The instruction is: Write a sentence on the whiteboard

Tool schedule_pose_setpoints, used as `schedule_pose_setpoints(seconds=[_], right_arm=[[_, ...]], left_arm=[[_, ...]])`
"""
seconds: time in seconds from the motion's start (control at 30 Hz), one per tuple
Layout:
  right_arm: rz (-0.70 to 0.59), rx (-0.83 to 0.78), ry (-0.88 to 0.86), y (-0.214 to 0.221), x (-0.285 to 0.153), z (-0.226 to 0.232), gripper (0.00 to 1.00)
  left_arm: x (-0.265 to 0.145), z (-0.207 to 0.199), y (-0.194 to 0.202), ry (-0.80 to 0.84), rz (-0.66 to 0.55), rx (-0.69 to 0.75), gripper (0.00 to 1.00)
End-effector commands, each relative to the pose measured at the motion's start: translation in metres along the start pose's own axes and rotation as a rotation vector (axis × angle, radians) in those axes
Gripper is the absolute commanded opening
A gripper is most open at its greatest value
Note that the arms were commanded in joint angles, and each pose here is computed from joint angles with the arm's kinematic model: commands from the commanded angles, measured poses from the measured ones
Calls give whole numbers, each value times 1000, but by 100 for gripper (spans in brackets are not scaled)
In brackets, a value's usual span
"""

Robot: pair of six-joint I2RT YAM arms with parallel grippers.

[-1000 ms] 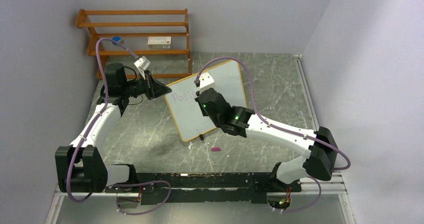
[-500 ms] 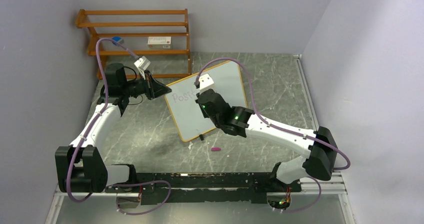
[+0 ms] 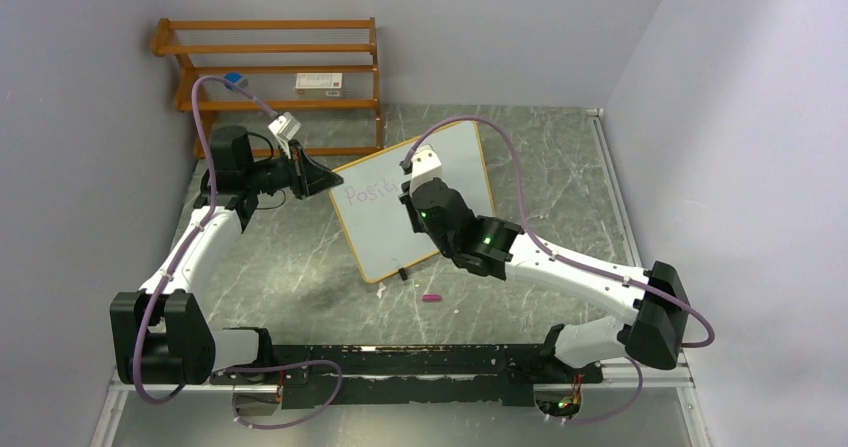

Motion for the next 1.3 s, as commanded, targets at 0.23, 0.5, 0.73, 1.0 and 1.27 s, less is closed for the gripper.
schedule_pose_setpoints(seconds=[0.23,0.5,0.73,1.0,1.27], right_arm=[[-42,54,15,-4,3,-15,0],[-38,39,9,-3,7,-14,0],[-40,33,-5,-5,11,-10,0],[-44,34,-32,-8,13,-6,0],[-61,40,-17,-11,16,-6,0]], left_arm=[[3,5,4,-24,26,54,5],[3,5,3,-24,25,54,5],[3,5,4,-25,27,51,5],[3,5,4,-25,26,54,5],[3,5,4,-23,25,55,5]])
Point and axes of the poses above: each gripper's point midway between its finger pads, its own x axis out along the fingers, its own z axis along the line the jaws close on, y = z × x, the point moved 8 cm from there along -x, back along the fingers, and after that the axes turned 6 degrees about x, right-handed, at the moved point
